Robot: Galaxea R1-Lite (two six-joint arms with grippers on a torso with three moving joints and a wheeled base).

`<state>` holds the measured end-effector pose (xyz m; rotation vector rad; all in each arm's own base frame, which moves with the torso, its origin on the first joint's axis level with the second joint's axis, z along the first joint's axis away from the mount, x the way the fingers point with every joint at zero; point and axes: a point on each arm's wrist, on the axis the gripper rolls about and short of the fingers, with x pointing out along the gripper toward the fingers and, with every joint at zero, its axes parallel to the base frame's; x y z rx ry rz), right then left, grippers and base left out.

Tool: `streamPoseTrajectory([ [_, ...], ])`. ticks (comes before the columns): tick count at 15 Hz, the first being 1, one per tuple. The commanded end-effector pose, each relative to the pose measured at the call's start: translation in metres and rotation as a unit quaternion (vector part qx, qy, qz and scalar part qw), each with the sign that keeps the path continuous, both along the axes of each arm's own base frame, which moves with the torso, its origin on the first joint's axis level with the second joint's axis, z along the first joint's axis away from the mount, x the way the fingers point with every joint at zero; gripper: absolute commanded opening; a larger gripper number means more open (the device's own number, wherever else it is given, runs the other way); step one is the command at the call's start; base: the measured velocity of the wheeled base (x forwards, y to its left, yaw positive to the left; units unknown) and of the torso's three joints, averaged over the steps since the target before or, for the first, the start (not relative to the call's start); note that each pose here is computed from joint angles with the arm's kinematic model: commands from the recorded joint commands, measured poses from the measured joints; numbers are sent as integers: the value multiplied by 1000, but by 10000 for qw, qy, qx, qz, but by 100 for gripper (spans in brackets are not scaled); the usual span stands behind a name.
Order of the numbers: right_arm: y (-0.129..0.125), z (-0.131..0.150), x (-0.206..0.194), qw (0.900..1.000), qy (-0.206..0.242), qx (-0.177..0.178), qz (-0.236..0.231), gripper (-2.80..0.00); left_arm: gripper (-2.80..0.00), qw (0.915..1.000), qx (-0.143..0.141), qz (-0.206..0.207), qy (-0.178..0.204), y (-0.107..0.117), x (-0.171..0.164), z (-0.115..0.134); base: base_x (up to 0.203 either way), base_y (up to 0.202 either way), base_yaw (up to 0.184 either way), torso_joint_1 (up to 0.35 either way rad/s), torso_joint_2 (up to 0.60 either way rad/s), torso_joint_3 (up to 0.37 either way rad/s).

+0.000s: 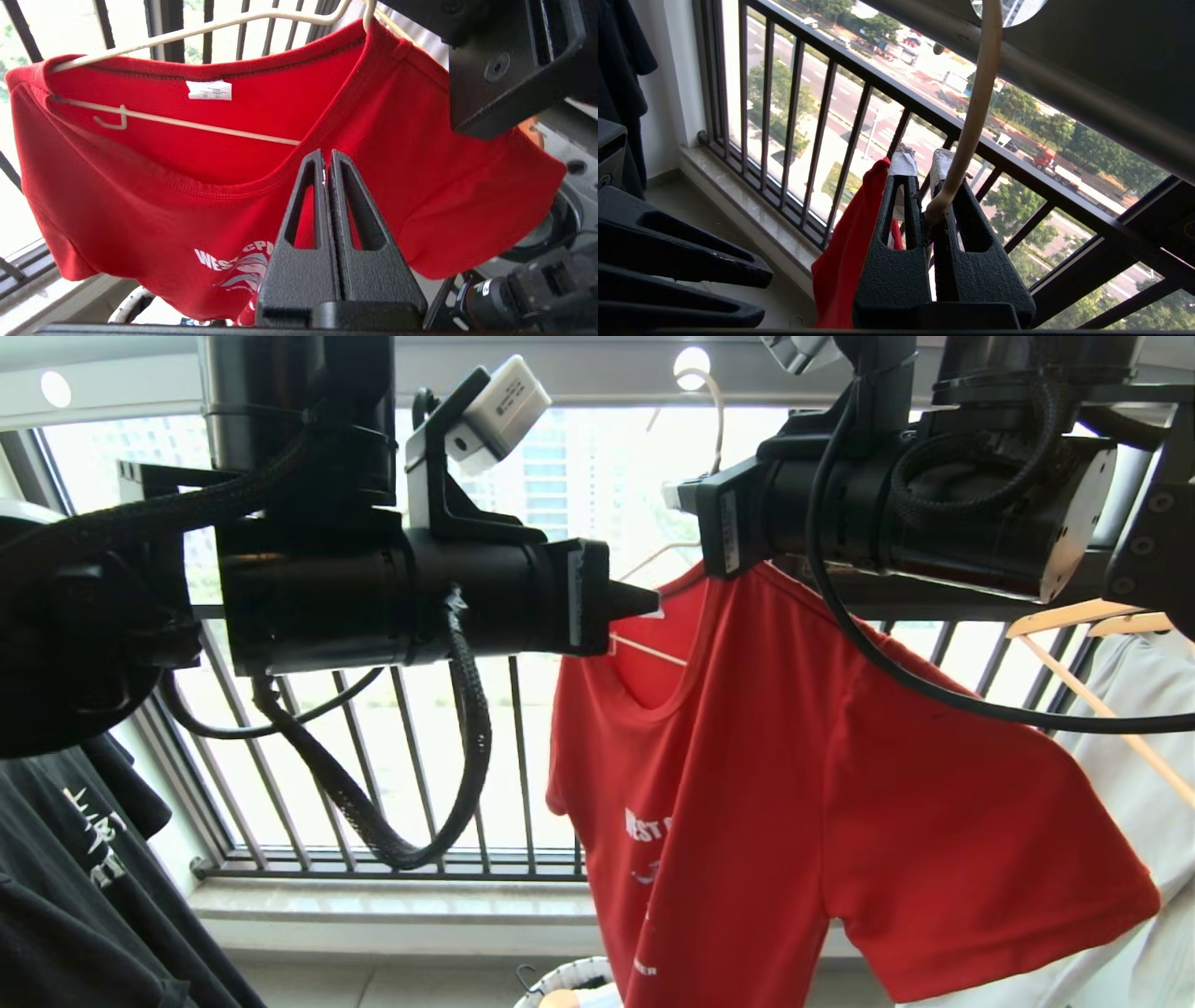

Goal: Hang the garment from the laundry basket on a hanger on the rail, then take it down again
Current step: Take the clothes off the clothes rack

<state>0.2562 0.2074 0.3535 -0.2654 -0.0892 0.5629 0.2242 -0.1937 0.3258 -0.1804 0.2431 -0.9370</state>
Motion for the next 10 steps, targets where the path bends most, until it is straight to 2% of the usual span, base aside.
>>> streamPoseTrajectory([
  [1,-1,0,0,10000,-4,-8,-9,-280,-280,9990,-64,-421,168,16,16,-5,0,0,0,0,0,0],
  [3,0,0,0,10000,-3,-9,-3,-280,-280,9976,-64,-634,285,20,29,-11,0,0,0,0,0,0],
  [4,0,0,0,10000,-8,-4,-3,-280,0,9960,-90,-827,319,22,33,-12,0,0,0,0,0,0],
  [7,-1,0,0,10000,-3,-9,-10,-280,0,9912,-286,-1290,108,21,49,-17,0,0,0,0,0,0],
  [10,0,0,0,10000,-5,-7,-3,-280,0,9905,-298,-1343,76,10,69,-30,0,0,0,0,0,0],
])
